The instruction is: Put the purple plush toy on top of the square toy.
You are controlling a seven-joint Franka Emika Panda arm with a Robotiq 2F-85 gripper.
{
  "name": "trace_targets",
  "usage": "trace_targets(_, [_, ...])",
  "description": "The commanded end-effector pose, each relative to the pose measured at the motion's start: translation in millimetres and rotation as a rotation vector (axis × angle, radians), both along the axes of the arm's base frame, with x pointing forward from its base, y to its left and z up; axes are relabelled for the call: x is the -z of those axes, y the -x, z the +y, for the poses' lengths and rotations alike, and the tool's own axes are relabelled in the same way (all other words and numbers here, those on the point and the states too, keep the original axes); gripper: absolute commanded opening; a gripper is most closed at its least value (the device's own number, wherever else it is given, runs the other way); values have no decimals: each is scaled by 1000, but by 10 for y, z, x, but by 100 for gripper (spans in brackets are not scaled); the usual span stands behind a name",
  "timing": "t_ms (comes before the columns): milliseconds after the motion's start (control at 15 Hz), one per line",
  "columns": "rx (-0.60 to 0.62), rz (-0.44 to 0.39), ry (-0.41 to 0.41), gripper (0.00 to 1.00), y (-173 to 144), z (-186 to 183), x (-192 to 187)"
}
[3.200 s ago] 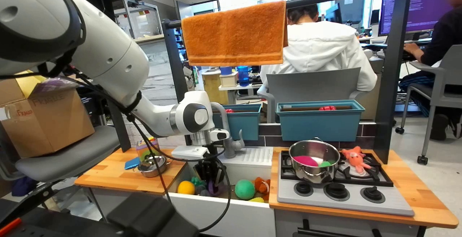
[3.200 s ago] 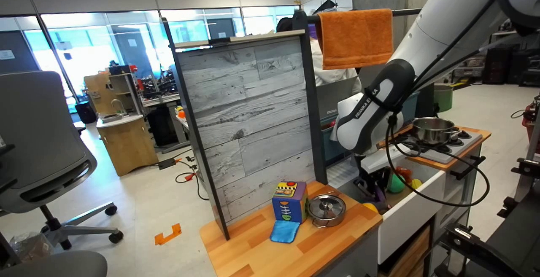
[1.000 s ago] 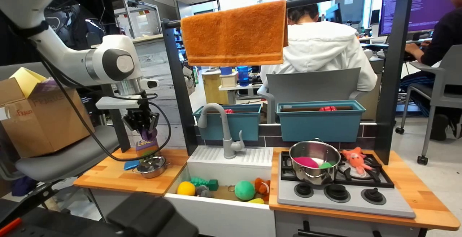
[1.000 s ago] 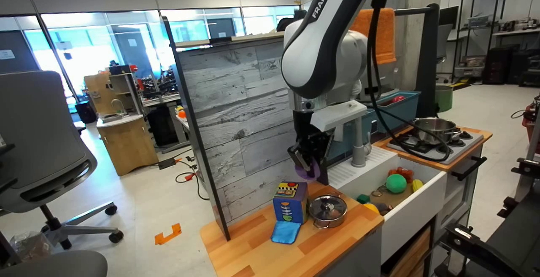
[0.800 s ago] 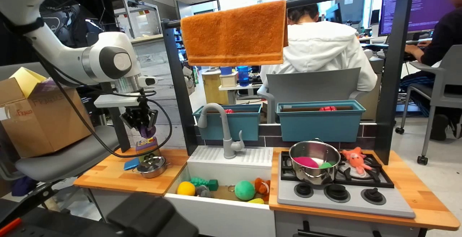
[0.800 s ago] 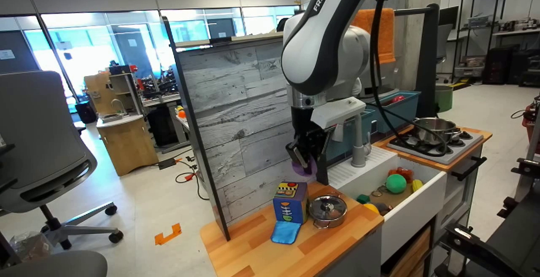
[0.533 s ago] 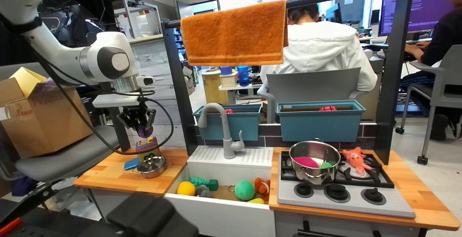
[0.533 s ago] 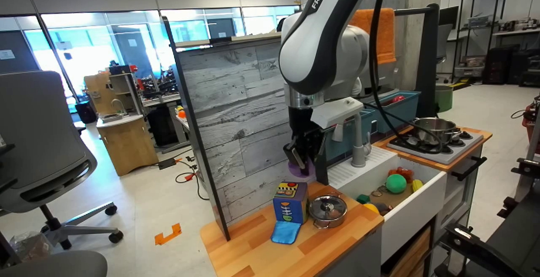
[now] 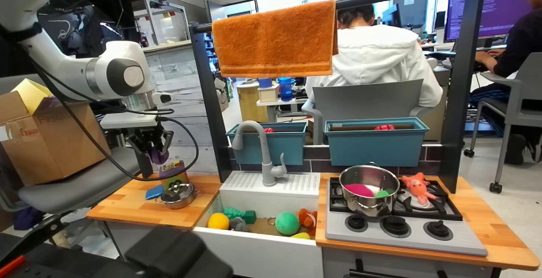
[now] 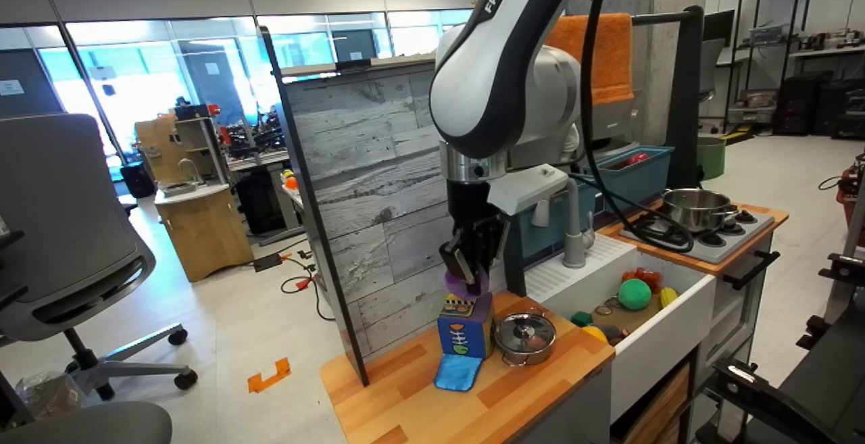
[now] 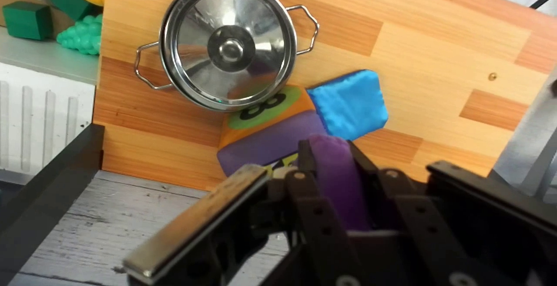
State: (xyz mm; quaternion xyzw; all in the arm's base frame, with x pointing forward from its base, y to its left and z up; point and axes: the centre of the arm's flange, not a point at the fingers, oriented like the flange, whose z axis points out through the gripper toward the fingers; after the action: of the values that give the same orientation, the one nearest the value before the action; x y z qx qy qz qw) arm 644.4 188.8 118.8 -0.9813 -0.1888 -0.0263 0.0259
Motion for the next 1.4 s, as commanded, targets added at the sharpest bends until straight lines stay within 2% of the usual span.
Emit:
trace_targets(0, [-13,31,-13,5,-133,-30,147])
trace_targets(533, [-6,49,3,5,-227,-132,386])
trace_targets(1333, [-25,7,20,5,-253,-75,192])
